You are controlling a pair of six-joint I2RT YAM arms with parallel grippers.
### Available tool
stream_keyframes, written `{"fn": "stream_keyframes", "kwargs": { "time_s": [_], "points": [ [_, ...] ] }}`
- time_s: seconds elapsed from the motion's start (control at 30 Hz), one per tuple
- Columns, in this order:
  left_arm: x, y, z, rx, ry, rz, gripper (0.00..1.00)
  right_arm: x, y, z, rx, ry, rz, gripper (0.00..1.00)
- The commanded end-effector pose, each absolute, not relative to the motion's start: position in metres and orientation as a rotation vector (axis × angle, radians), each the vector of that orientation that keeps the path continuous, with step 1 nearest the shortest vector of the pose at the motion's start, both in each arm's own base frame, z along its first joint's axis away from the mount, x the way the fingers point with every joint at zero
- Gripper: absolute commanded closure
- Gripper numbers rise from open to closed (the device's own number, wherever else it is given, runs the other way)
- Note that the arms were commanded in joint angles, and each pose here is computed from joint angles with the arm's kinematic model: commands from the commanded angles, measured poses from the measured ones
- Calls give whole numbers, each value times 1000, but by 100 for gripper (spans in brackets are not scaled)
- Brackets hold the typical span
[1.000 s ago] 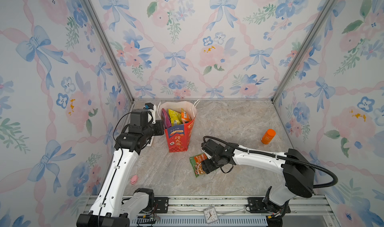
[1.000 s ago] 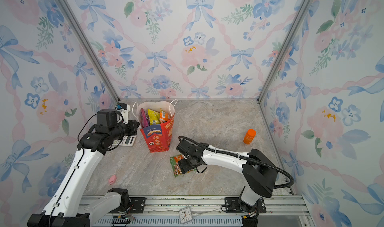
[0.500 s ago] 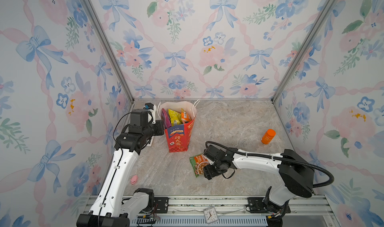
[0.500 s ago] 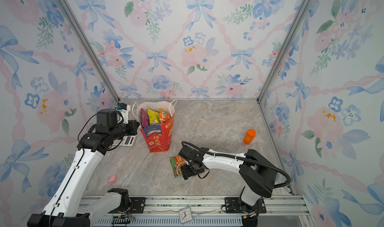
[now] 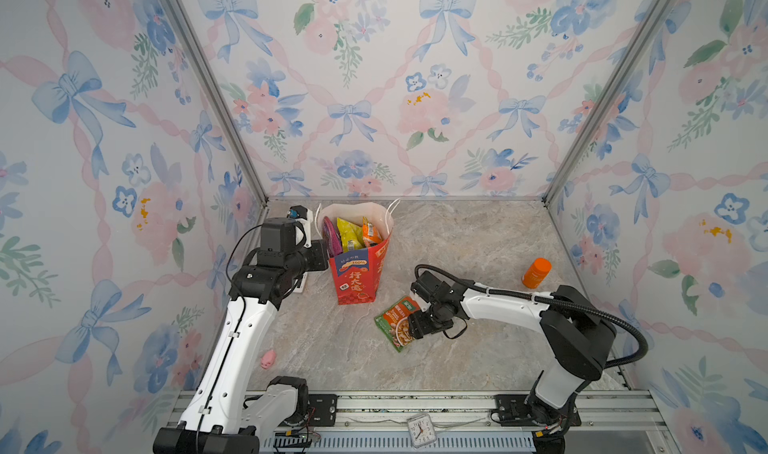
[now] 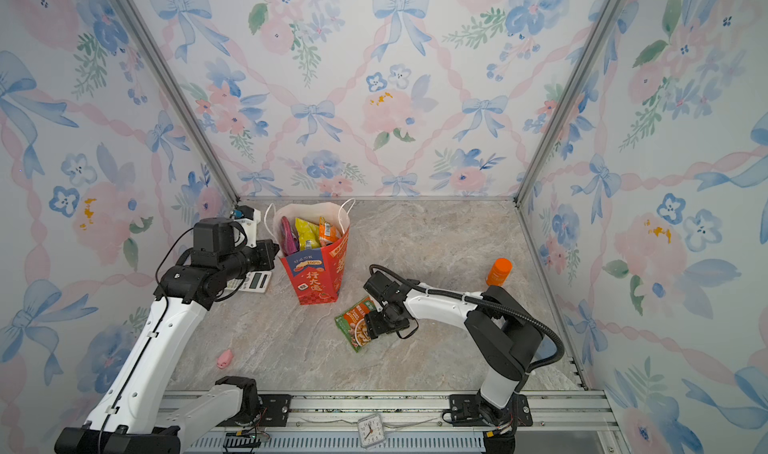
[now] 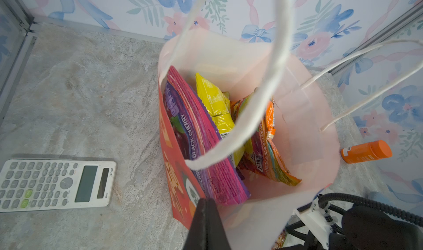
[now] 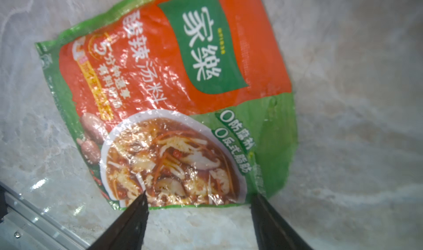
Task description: Place the snacks into the paper bag
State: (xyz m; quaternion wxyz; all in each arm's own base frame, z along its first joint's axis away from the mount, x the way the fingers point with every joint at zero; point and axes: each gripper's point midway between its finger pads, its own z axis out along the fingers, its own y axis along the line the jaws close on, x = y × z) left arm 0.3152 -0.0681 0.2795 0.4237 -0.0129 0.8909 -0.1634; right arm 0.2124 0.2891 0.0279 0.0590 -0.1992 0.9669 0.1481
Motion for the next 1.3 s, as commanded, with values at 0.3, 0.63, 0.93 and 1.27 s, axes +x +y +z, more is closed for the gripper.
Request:
{"fn": "stream_keyframes", "kwargs": {
  "time_s": [0.3, 0.63, 0.93, 1.27],
  "points": [
    [313, -68, 280, -16, 2219, -411, 100, 280, 283, 49, -655, 2814, 321, 27],
    [313, -69, 282, 0, 2214, -413, 100, 257, 267, 79, -403, 2790, 463, 28],
    [313, -68, 280, 1, 2219, -408, 100, 240, 268, 64, -36, 2831, 666, 40],
    [313, -69, 280, 3, 2220, -412, 100, 240, 264, 44, 61, 2843, 629, 41]
  ]
}}
